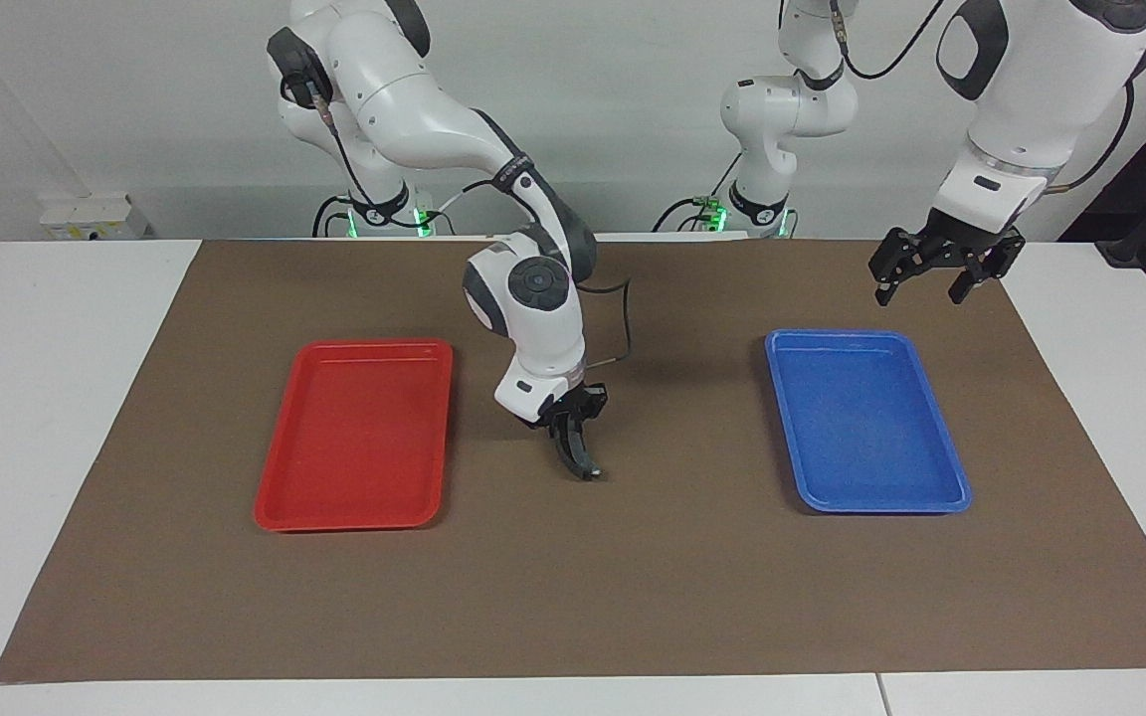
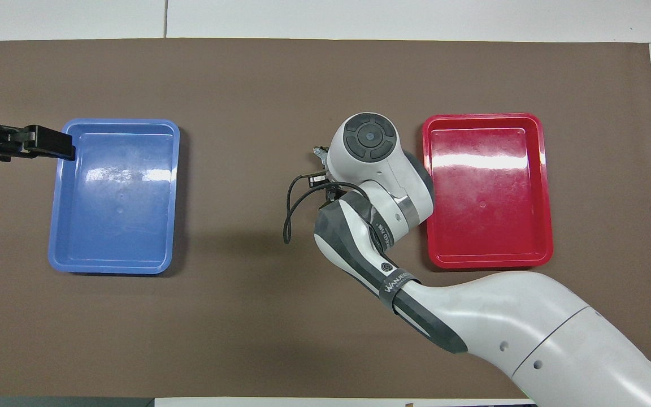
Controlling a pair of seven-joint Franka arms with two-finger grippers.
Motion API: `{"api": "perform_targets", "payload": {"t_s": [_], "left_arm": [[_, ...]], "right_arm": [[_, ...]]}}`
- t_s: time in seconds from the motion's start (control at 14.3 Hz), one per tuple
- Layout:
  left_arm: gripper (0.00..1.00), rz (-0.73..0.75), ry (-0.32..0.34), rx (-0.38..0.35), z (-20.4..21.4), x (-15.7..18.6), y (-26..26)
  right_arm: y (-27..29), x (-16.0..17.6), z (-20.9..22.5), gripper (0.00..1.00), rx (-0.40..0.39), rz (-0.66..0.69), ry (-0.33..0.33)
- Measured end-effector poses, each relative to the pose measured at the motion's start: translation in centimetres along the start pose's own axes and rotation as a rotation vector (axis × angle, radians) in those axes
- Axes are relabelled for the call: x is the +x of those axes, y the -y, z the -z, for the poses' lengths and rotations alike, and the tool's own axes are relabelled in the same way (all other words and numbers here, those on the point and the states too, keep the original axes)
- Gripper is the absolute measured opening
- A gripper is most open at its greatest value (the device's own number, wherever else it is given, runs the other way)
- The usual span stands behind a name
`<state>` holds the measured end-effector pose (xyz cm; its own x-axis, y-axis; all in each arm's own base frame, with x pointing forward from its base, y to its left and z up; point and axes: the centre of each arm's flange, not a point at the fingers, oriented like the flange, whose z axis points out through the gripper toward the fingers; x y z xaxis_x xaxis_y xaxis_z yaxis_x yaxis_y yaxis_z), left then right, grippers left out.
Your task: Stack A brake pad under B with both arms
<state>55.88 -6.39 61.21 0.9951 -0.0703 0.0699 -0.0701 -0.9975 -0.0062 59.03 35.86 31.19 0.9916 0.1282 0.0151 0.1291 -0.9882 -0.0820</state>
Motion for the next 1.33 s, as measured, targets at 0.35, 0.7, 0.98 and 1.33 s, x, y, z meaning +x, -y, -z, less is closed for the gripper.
{"api": "perform_targets", "payload": {"t_s": [0.35,0.7,0.98,1.33], "left_arm": [[1.00,0.001,0.004,0.000,-0.2,0.0,-0.1],[1.00,0.000,0.008,0.000,-0.4,-0.1,-0.2],[1.00,0.000,0.013,0.000,-0.6,-0.1,-0.2],[1.00,0.000,0.013,0.000,-0.6,-0.1,-0.2]], "right_arm": [[0.1,-0.1,-0.1,0.41,-0.003,0.026,0.001],[-0.1,-0.8,-0.9,0.41,-0.006,0.031,0.000],[-0.1,-1.0,-1.0,0.56,-0.007,0.033,0.001],[0.3,-0.8,2.9,1.00,-0.010,0.034,-0.027]]}}
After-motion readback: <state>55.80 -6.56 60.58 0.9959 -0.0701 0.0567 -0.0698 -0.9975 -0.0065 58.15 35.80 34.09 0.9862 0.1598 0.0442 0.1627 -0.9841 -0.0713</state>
